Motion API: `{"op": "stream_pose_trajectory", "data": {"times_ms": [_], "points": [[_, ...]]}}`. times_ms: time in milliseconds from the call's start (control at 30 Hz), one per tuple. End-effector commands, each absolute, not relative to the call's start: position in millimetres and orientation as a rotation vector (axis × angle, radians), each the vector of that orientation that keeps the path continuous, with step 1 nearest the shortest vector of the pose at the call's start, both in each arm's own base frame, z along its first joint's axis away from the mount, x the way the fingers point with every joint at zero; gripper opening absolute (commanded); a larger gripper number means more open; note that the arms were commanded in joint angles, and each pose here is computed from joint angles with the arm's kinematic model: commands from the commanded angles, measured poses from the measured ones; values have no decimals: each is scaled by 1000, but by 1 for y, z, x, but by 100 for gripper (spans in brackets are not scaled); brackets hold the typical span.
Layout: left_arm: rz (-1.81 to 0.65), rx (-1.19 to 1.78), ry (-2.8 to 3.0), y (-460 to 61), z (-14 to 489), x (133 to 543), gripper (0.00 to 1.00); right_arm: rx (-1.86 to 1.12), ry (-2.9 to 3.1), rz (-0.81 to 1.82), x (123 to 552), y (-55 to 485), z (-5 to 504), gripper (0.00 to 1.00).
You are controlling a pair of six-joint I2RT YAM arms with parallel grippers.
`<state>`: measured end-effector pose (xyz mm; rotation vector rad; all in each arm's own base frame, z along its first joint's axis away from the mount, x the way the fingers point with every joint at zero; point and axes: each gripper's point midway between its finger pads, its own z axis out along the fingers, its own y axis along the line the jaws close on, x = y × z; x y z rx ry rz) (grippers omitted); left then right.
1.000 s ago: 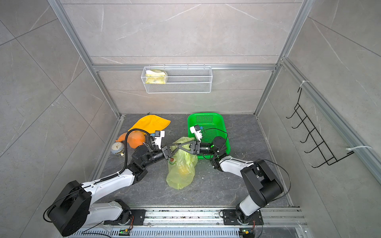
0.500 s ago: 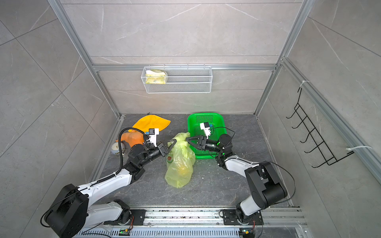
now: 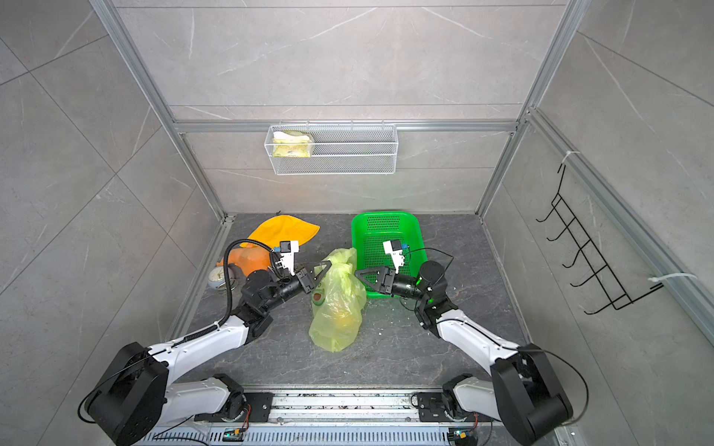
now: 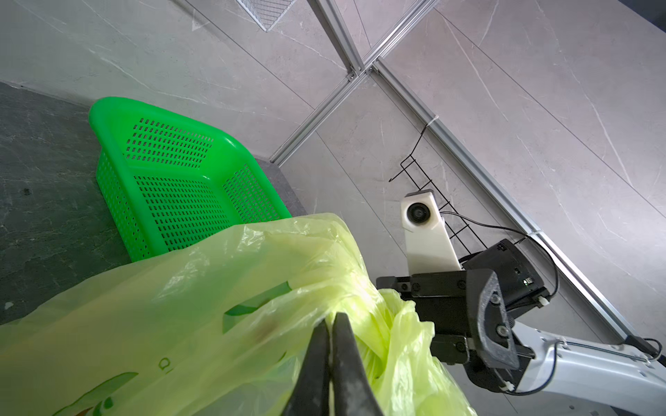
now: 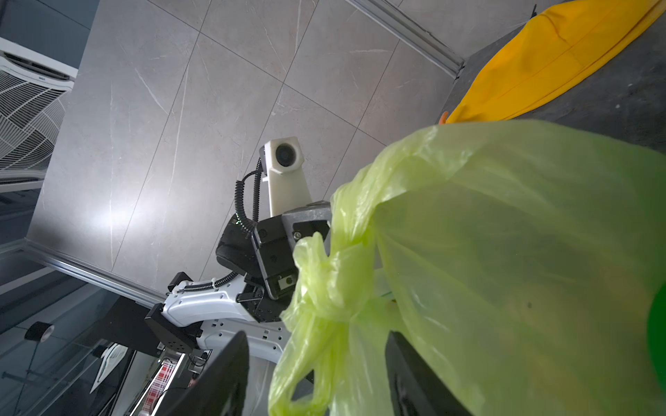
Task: Place the pears into plastic bags & tie knots
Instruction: Tie the plastic bag at the center of the board.
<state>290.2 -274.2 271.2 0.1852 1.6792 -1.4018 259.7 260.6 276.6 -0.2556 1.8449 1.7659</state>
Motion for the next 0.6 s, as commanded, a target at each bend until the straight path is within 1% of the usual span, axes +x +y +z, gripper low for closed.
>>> {"op": "stream_pose_trajectory", "data": {"times_ms": [0, 167, 300, 433, 500, 533, 567], "points": [[-1391, 220, 1589, -274, 292, 291, 0, -343, 1971, 1606, 245, 265, 262, 63], [-1393, 229, 1590, -275, 292, 291, 0, -496, 2082, 1404, 225, 281, 258, 63], [-1401, 235, 1585, -276, 293, 291, 0, -511, 2110, 1346, 229, 290, 253, 63], [-1406, 237, 1585, -277, 294, 290, 0, -499, 2114, 1319, 237, 294, 253, 58], [-1406, 239, 1580, -276, 295, 290, 0, -492, 2111, 1306, 241, 295, 255, 50], [-1408, 240, 1581, -277, 295, 289, 0, -489, 2110, 1300, 242, 295, 255, 42], [-1407, 242, 1580, -277, 295, 289, 0, -485, 2111, 1294, 244, 295, 255, 27]]}}
